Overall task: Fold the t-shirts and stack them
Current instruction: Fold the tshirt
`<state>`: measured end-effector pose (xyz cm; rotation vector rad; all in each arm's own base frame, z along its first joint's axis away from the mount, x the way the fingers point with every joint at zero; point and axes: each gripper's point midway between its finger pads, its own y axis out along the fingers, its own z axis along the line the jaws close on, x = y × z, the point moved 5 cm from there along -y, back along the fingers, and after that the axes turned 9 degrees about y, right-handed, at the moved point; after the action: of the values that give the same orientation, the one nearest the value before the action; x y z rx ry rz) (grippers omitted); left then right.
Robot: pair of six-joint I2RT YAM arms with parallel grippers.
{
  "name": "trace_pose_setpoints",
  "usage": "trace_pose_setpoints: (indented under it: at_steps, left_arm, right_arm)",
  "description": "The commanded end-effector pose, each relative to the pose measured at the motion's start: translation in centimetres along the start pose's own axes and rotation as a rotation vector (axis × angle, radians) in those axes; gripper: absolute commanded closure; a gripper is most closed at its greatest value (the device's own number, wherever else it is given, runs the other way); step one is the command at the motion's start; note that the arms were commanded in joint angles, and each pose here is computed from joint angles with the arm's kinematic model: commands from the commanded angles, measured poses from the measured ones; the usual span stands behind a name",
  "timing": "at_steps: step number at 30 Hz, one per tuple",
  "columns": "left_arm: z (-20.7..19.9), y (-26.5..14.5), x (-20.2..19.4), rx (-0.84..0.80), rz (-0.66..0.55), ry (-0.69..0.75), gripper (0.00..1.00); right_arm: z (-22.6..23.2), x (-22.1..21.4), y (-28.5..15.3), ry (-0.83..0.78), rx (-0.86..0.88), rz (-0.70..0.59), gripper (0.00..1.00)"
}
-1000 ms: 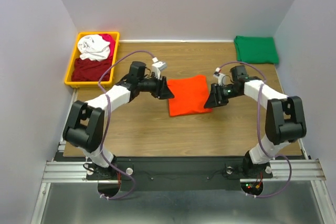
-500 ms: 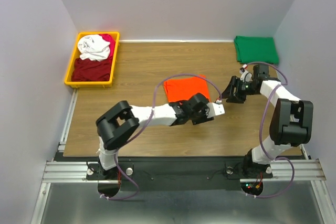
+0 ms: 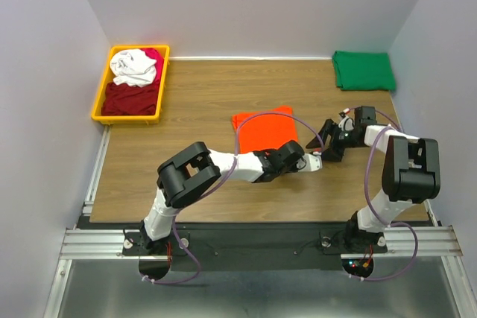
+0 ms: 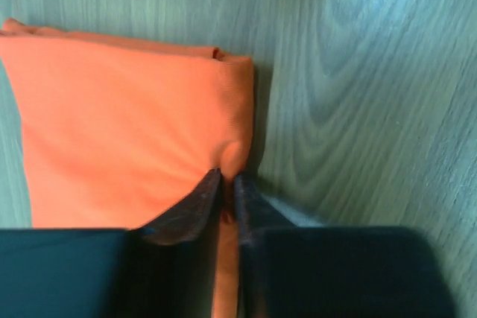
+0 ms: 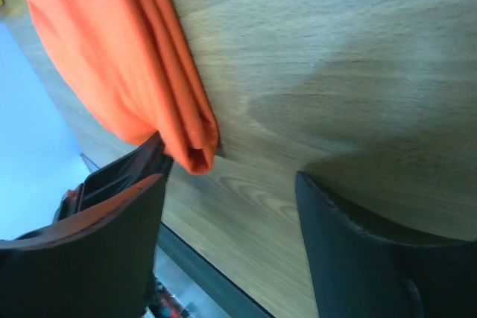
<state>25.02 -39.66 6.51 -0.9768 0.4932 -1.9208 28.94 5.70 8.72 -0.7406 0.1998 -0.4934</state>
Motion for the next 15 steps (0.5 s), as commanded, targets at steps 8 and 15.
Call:
trace_pose_setpoints:
  at_steps: [8, 15]
  left_arm:
    - [4.0, -2.4, 2.7, -0.063, -0.183, -0.147, 0.99]
    - [4.7, -3.3, 3.0, -0.100, -0.229, -0.207, 0.99]
  right_arm:
    - [2.7, -1.5, 3.6, -0.016, 0.154, 0.042, 0.16]
    - [2.4, -1.8, 5.4, -0.005, 0.123, 0.056, 0.18]
